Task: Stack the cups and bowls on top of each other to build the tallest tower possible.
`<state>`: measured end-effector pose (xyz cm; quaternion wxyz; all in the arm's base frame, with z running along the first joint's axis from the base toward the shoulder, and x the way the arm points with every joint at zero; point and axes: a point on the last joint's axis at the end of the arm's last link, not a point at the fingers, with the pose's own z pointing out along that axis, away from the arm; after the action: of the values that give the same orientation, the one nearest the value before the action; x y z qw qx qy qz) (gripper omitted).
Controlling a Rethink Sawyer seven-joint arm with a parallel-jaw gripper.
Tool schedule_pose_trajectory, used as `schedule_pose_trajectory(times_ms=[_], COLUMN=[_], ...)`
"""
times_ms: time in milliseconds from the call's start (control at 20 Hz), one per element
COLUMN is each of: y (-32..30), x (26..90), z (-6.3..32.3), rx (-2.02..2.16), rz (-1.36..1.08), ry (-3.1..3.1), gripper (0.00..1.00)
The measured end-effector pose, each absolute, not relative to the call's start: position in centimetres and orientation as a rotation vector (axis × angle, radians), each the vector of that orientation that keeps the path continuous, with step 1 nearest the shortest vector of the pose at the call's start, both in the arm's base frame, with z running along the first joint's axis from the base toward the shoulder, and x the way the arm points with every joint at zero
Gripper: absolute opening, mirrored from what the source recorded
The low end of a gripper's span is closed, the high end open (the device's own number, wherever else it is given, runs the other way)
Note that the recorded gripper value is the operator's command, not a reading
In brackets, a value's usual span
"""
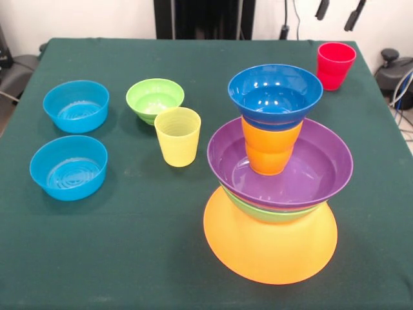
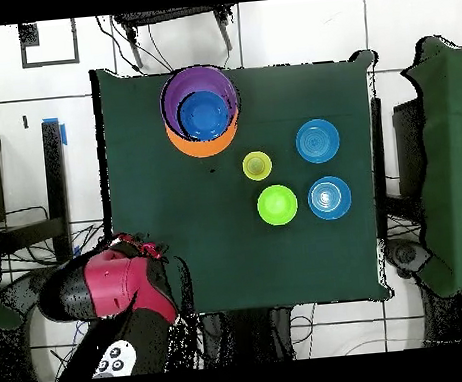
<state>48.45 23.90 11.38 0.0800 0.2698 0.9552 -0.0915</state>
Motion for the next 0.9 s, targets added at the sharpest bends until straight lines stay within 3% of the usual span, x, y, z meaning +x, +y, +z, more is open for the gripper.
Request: schedule_pose_trajectory(times_ms=[500, 900], y=[23.1, 25.4], x=[50.1, 48.9], z=[13.8, 12.5], rx=[0.712, 0.619], rz=[-0.195, -0.191], ry=[2.748, 2.744], gripper=[1.00, 1.00])
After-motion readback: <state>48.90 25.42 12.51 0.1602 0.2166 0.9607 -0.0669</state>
